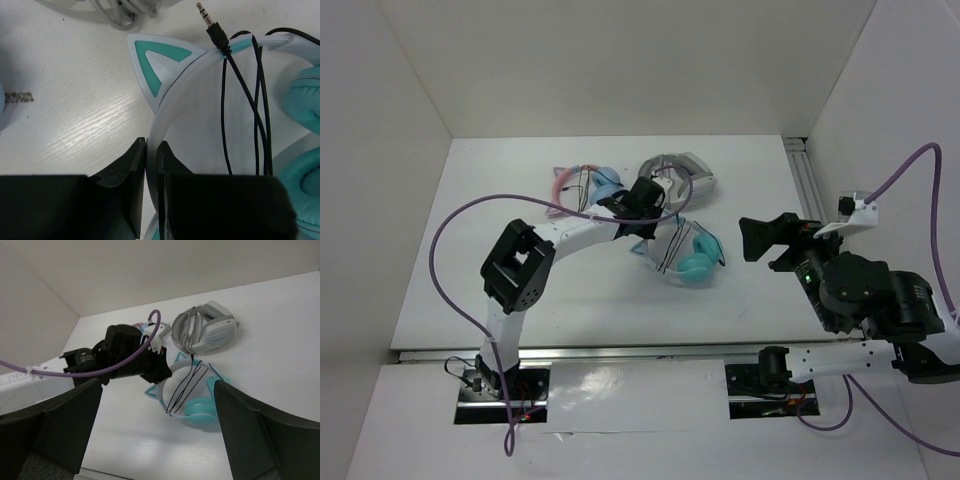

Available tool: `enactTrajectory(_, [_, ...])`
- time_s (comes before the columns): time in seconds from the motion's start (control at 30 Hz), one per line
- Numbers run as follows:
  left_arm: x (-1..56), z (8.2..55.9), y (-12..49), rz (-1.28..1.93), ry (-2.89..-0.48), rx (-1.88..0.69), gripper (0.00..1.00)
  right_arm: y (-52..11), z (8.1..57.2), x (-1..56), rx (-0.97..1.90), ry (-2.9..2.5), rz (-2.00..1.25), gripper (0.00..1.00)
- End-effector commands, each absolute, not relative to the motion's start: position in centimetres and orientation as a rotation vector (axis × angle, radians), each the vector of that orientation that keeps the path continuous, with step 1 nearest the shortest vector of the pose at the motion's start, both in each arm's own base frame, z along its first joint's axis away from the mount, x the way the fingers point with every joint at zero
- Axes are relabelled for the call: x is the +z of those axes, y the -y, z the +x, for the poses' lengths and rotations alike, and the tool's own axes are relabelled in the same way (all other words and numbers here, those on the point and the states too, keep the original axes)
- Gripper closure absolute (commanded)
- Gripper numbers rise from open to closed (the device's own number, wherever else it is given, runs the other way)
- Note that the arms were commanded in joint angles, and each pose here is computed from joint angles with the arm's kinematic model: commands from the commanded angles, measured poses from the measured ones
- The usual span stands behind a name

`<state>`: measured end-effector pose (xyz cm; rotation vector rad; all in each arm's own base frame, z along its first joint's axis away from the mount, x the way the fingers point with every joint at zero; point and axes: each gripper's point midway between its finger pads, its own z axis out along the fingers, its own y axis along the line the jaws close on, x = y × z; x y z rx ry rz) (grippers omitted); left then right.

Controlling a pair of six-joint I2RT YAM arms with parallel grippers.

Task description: Wrap the headphones

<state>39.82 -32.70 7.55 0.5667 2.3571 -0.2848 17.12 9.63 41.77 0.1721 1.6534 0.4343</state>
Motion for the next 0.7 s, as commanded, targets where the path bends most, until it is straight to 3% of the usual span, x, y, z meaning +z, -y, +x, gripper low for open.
enactTrajectory(0.0, [11.9, 42.2, 37.0, 0.474, -2.197, -0.538, 1.00, -10.8, 16.7, 42.5, 0.529, -1.645, 0.133, 0.00])
enactTrajectory(0.47, [5.3, 40.2, 36.0, 0.424, -2.329, -0.544, 1.00, -12.0, 16.8, 41.4, 0.498, -1.663, 0.090, 0.00])
enactTrajectory(0.63, [6.3, 40.1, 35.1, 0.400, -2.312, -0.487, 0.92, -12.2, 16.7, 41.2, 0.513, -1.662, 0.089, 0.00])
enactTrajectory(0.67, [6.8, 40.1, 35.1, 0.398, -2.302, -0.492, 0.85, -12.2, 16.7, 41.2, 0.513, -1.662, 0.089, 0.00])
